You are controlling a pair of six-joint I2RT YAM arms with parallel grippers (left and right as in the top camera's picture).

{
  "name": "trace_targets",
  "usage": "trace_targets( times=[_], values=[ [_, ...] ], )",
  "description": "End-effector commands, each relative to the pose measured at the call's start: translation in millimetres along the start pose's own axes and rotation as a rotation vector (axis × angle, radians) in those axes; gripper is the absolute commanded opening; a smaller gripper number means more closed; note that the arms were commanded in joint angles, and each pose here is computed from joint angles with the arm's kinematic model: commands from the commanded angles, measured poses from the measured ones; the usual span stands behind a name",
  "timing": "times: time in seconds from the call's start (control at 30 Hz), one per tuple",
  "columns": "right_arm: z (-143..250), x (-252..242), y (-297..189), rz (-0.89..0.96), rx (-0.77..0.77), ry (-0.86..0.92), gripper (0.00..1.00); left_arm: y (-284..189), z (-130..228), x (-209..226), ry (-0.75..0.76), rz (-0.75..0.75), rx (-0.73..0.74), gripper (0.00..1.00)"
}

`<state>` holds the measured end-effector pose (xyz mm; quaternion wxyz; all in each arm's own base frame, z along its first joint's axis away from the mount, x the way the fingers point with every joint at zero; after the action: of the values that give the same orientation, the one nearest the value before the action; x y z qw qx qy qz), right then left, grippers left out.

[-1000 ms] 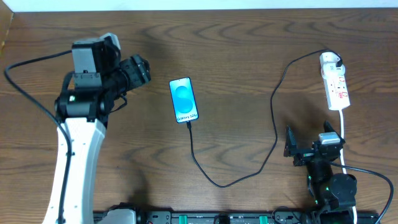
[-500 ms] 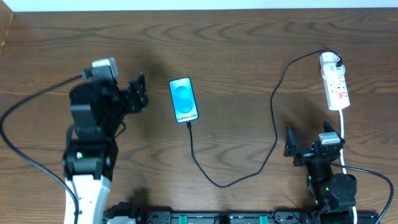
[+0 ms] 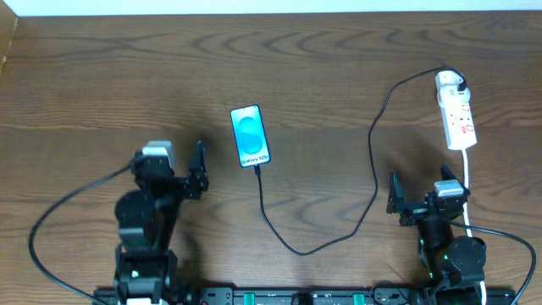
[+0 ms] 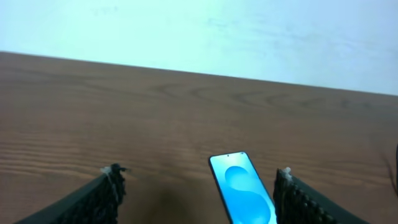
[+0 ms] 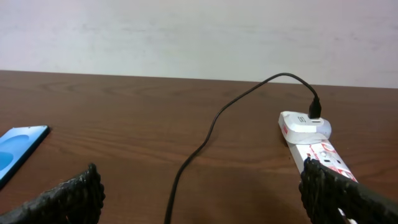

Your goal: Plug charger to phone and switch on socket

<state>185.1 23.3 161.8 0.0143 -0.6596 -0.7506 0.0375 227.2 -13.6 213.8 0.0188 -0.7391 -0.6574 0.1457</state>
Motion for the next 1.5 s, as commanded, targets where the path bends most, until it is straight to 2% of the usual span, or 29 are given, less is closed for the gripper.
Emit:
trace_targets(
  times=[0.0, 0.2, 0.53, 1.47],
  values=[
    [0.7, 0.1, -0.2, 0.003, -0.001, 0.0, 0.99, -6.9, 16.8, 3.9, 0.06, -0.012, -0.038, 0.98],
    [0.7, 0.1, -0.2, 0.003, -0.001, -0.001, 0.99, -14.3, 43.6, 7.1, 0.123, -0.007, -0.089, 0.98],
    [0.7, 0.1, -0.2, 0.003, -0.001, 0.0, 0.99, -20.1, 58.5, 10.9, 0.157, -0.023, -0.136, 0.98],
    [0.7, 0.1, -0.2, 0.003, -0.001, -0.001, 0.99, -27.4, 71.8, 12.3, 0.15, -0.031, -0.087, 0.98]
  ],
)
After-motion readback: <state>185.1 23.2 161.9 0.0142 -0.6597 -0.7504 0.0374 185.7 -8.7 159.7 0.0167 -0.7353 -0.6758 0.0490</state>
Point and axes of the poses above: each gripper's point midway between its finger pads, its own y axis out along the fingers, its own x axis along the line the jaws close on, z = x × y, the point moved 6 cm from there along -y, back along the fingers, and after that the axes turned 2 degrees about -y, right-handed, at the moved point
